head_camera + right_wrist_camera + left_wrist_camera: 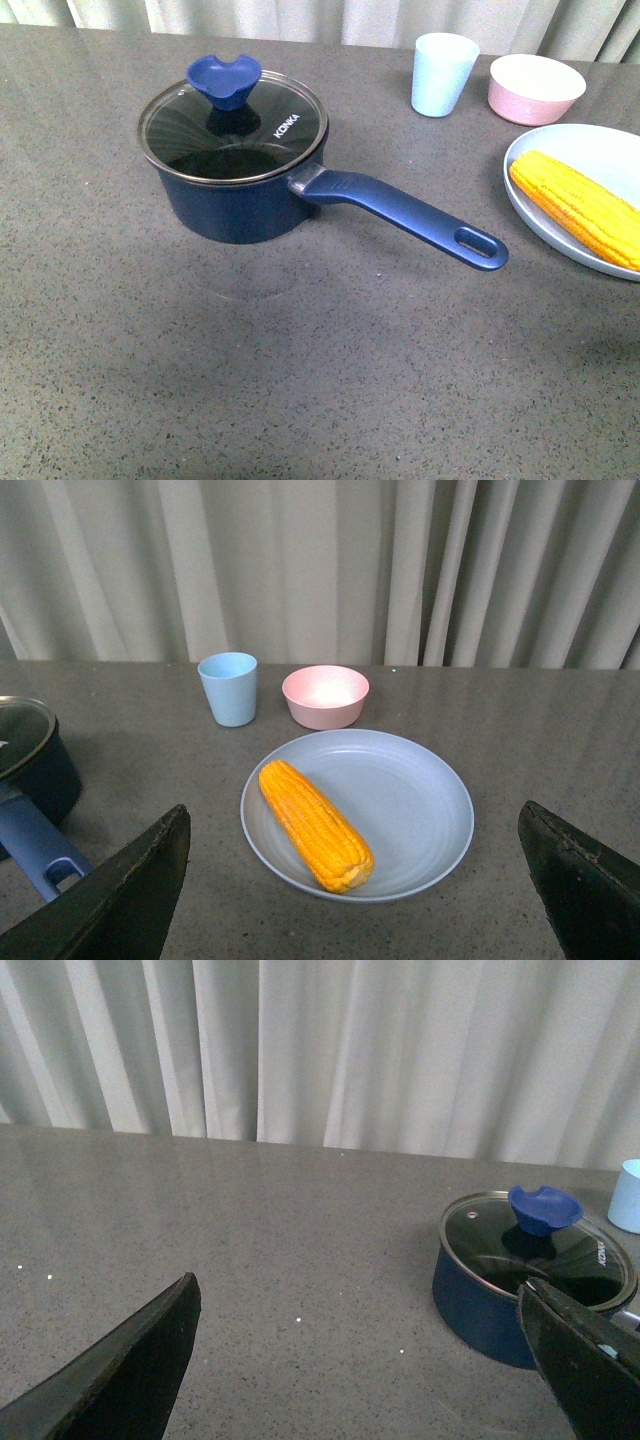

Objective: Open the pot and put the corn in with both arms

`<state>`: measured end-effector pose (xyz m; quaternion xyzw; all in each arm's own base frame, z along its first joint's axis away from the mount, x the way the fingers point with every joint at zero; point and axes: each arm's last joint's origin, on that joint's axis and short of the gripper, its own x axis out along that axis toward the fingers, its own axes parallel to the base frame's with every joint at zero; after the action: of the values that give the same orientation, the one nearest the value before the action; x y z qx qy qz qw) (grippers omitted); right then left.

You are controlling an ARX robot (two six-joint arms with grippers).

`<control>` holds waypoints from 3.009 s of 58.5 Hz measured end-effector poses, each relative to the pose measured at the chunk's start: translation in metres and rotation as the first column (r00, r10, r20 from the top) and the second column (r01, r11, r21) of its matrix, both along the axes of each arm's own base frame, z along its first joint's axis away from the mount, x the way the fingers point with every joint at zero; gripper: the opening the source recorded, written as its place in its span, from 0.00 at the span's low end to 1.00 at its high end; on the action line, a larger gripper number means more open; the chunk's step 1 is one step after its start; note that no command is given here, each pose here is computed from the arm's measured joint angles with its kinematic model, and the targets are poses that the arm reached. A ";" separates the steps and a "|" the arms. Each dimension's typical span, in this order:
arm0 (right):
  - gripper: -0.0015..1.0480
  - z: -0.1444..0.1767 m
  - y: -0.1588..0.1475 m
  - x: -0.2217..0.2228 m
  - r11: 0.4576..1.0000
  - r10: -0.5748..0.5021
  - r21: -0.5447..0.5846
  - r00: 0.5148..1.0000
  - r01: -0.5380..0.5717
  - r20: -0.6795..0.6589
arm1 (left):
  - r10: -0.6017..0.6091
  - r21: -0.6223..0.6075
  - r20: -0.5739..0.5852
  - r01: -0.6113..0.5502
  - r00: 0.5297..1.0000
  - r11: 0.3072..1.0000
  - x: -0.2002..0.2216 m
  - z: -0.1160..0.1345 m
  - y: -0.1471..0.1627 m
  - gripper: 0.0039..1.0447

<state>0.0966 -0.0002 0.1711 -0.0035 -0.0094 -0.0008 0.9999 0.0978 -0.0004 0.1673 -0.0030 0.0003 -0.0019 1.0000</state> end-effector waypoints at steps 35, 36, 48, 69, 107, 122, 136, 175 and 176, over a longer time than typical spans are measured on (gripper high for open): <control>0.91 0.000 0.000 0.000 1.000 0.000 0.000 1.000 0.000 0.000 | 0.000 0.000 0.000 0.000 1.000 1.000 0.000 0.000 0.000 0.92; 0.91 0.000 0.000 0.000 1.000 0.000 0.000 1.000 0.000 0.000 | 0.000 0.000 0.000 0.000 1.000 1.000 0.000 0.000 0.000 0.92; 0.91 0.000 0.000 0.000 1.000 0.000 0.000 1.000 0.000 0.000 | -0.073 -0.051 -0.156 0.066 0.985 0.996 0.000 -0.001 -0.001 0.92; 0.91 0.000 0.000 0.000 1.000 0.000 0.000 1.000 0.000 0.000 | -0.190 -0.145 -0.339 0.148 0.921 0.978 0.069 0.018 -0.016 0.92; 0.91 0.000 0.000 0.000 1.000 0.000 0.000 1.000 0.000 0.000 | -0.348 -0.131 -0.370 0.322 0.861 0.938 0.194 -0.014 -0.066 0.92; 0.91 0.000 0.000 0.000 1.000 0.000 0.000 1.000 0.000 0.000 | -0.385 -0.120 -0.368 0.368 0.846 0.922 0.211 -0.024 -0.078 0.92; 0.91 0.000 0.000 0.000 1.000 0.000 0.000 1.000 0.000 0.000 | -0.410 -0.083 -0.376 0.410 0.831 0.908 0.227 -0.036 -0.092 0.92; 0.91 0.000 0.000 0.000 1.000 0.000 0.000 1.000 0.000 0.000 | -0.442 -0.051 -0.372 0.458 0.816 0.888 0.254 -0.044 -0.116 0.92; 0.91 0.000 0.000 0.000 1.000 0.000 0.000 1.000 0.000 0.000 | -0.443 -0.051 -0.372 0.459 0.815 0.887 0.255 -0.044 -0.117 0.92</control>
<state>0.0966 -0.0002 0.1711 -0.0035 -0.0094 -0.0008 0.9999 0.3525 -0.1177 0.1232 0.0176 0.1914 -0.2380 0.9521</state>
